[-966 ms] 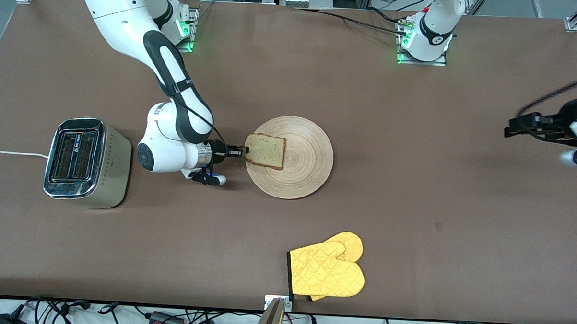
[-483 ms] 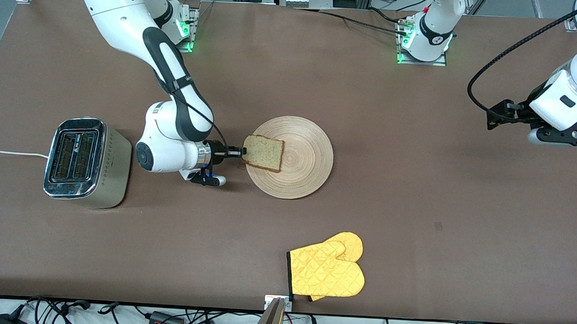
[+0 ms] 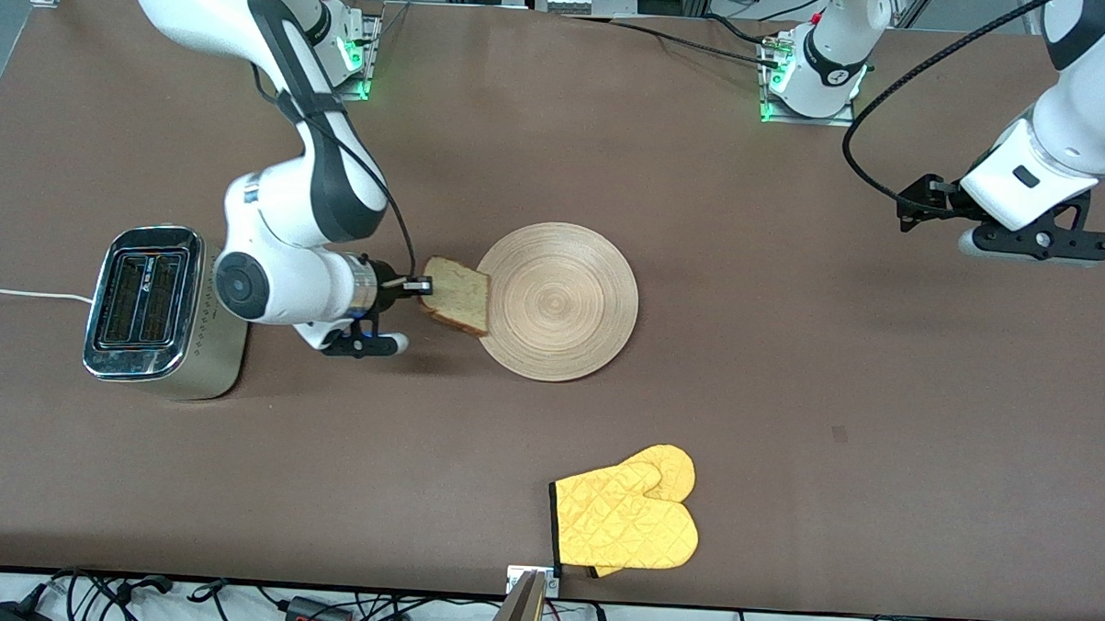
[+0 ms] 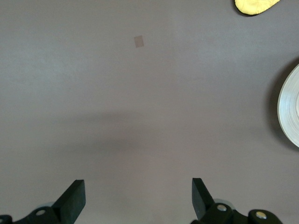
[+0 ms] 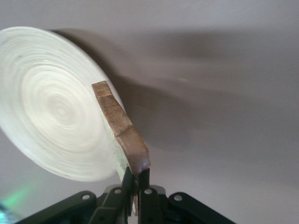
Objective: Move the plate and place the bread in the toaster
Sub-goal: 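Carry the bread with the right gripper above the toaster slot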
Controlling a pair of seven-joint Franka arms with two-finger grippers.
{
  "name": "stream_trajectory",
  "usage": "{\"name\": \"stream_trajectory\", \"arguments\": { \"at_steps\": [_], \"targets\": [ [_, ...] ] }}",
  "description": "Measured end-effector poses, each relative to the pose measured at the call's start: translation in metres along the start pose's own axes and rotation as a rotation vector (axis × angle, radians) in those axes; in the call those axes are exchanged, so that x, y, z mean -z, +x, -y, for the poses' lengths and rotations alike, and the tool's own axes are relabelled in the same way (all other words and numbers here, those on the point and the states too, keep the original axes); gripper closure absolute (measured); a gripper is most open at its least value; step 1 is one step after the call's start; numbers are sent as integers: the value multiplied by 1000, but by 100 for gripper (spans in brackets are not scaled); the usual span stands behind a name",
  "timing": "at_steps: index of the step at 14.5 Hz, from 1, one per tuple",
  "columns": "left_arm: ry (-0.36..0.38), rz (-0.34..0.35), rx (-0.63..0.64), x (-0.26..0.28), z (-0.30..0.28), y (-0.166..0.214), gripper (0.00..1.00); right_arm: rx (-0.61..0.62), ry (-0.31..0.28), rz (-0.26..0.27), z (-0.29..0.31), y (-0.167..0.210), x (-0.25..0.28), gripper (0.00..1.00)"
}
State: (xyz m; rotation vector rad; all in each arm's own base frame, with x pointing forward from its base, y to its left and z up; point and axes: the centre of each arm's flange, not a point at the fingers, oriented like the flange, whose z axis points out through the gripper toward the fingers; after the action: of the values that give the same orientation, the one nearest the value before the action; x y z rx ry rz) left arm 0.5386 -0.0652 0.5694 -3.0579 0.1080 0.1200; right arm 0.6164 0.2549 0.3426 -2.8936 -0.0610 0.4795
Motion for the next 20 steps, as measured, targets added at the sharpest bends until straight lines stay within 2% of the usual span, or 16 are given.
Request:
{"name": "stream_trajectory", "arguments": {
  "at_steps": [2,4,6,8,12,14,17,20],
  "targets": [
    [1,-14,17,3,5,-3,0,-8,-144,-15,-16,-6,43,93],
    [-48,-32,58,-3,17,-2,0,-30,-283,-26,-37,-12,76,93],
    [-117,-58,121,-14,46,1,0,-68,-385,-37,-63,-16,100,93],
    [-135,-81,149,-18,63,1,0,-119,-463,-56,-93,-20,123,93],
    [-135,-80,129,-9,49,-5,0,-155,-580,-62,-139,-29,155,93],
    [-133,-46,101,-6,36,-10,0,-155,-633,-55,-154,-35,167,93],
    [-131,-8,75,-1,23,-15,0,-171,-647,-38,-185,-40,181,93],
    [-131,2,69,0,20,-16,0,-194,-645,-16,-219,-42,188,93]
  ]
}}
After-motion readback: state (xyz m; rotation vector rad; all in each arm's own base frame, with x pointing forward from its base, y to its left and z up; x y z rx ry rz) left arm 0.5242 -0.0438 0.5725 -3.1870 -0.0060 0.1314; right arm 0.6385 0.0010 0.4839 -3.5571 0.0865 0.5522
